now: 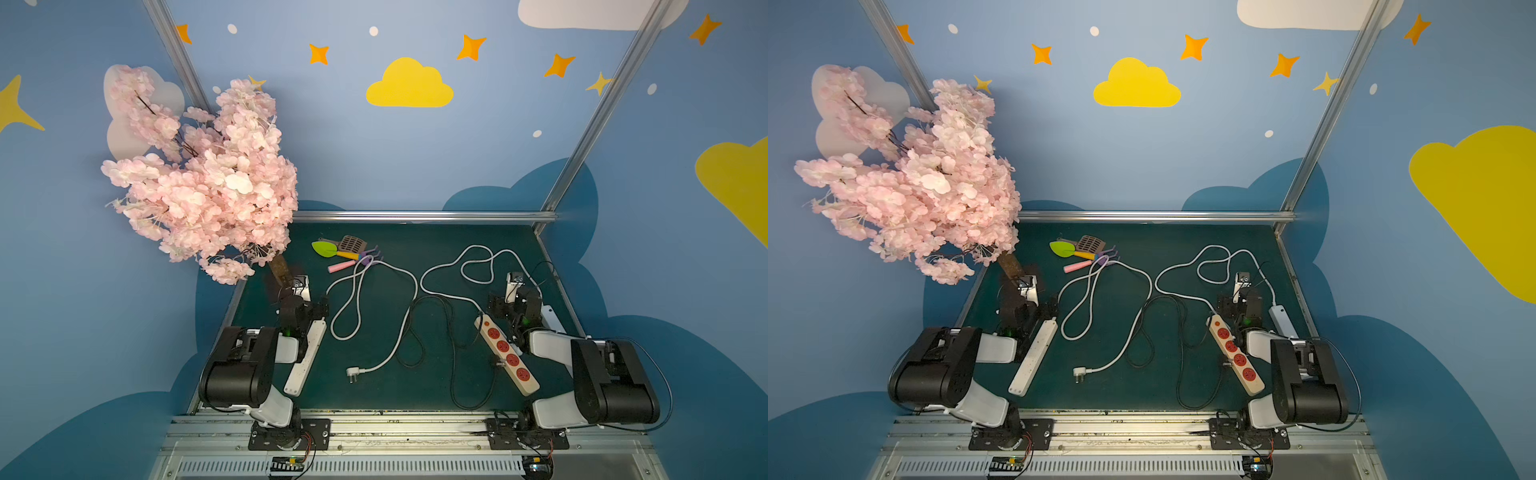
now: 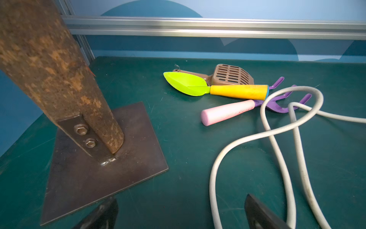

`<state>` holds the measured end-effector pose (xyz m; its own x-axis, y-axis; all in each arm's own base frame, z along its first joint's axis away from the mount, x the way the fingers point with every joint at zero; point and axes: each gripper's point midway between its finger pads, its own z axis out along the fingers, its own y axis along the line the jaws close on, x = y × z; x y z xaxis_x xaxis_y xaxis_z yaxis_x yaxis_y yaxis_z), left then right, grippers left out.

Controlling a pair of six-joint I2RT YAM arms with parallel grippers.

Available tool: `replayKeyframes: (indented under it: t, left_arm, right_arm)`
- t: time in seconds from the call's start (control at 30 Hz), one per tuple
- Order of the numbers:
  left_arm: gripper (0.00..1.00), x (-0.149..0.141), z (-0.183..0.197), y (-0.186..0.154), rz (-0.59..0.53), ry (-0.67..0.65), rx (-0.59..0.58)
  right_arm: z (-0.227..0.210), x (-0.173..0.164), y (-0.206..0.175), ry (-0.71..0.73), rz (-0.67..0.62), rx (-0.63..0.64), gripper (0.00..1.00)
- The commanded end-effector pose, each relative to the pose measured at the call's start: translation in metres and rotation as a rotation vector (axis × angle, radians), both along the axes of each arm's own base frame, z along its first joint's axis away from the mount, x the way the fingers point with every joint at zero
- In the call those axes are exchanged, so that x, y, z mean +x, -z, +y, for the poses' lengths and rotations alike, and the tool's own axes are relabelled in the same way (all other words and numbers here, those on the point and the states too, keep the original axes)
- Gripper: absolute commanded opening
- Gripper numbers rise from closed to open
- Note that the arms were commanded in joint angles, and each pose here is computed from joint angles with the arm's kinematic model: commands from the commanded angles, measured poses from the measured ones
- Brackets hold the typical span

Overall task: Wrap the cord around the power strip
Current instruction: Pick up the power strip from the center of the board.

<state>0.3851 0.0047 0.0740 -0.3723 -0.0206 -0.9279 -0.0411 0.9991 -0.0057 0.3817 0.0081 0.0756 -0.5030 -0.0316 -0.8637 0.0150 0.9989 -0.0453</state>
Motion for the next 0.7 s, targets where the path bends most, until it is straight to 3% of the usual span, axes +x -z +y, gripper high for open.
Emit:
replayKeyframes:
  t: [0.0, 0.67]
  left_arm:
    - [1.00, 0.0086, -0.0033, -0.0125, -0.046, 0.032, 0.010]
    - [1.00, 0.0085, -0.0034, -0.0120, -0.044, 0.033, 0.010]
  right_arm:
    - [0.0056, 0.0102, -0.0116, -0.024, -0.043, -0.005, 0.92]
    - [0.0052, 0.0101, -0.0117, -0.027, -0.043, -0.002, 0.92]
